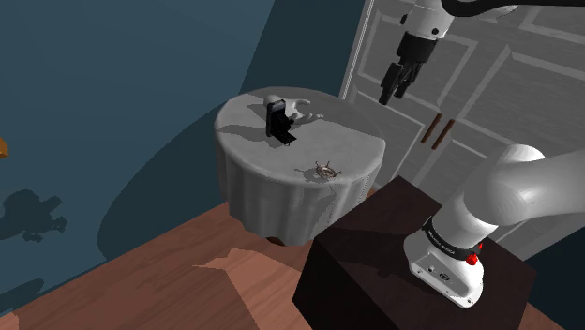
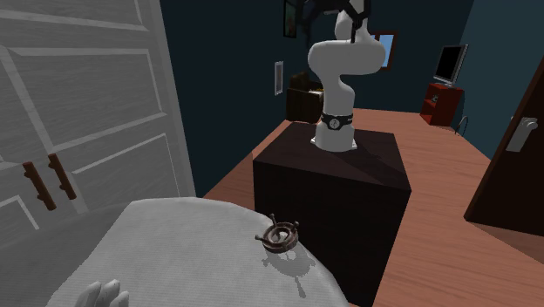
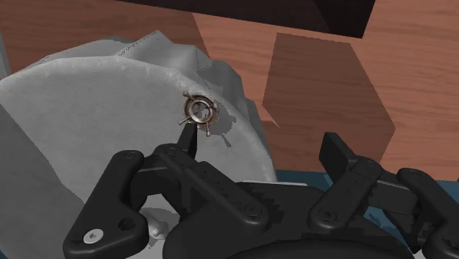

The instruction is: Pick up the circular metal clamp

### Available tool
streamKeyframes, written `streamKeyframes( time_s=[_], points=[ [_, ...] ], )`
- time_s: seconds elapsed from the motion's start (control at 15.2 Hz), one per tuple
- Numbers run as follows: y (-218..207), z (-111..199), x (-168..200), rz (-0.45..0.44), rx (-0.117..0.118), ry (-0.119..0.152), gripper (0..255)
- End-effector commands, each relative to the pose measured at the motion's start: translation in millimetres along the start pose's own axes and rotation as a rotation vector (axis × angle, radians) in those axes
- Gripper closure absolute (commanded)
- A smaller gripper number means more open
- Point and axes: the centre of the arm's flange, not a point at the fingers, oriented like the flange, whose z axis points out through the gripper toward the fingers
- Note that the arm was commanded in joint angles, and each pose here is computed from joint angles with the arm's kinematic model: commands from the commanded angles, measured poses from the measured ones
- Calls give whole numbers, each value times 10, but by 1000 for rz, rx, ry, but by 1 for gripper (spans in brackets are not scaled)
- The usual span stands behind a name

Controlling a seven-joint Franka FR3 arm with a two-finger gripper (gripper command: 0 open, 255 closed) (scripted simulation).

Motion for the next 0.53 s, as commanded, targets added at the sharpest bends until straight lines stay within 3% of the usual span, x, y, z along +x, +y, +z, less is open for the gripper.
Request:
streamKeyframes(
  time_s=[0.0, 0.46],
  points=[
    [19, 250, 106, 1, -6, 14, 0],
    [99, 1084, 433, 3, -27, 53, 0]
  ],
)
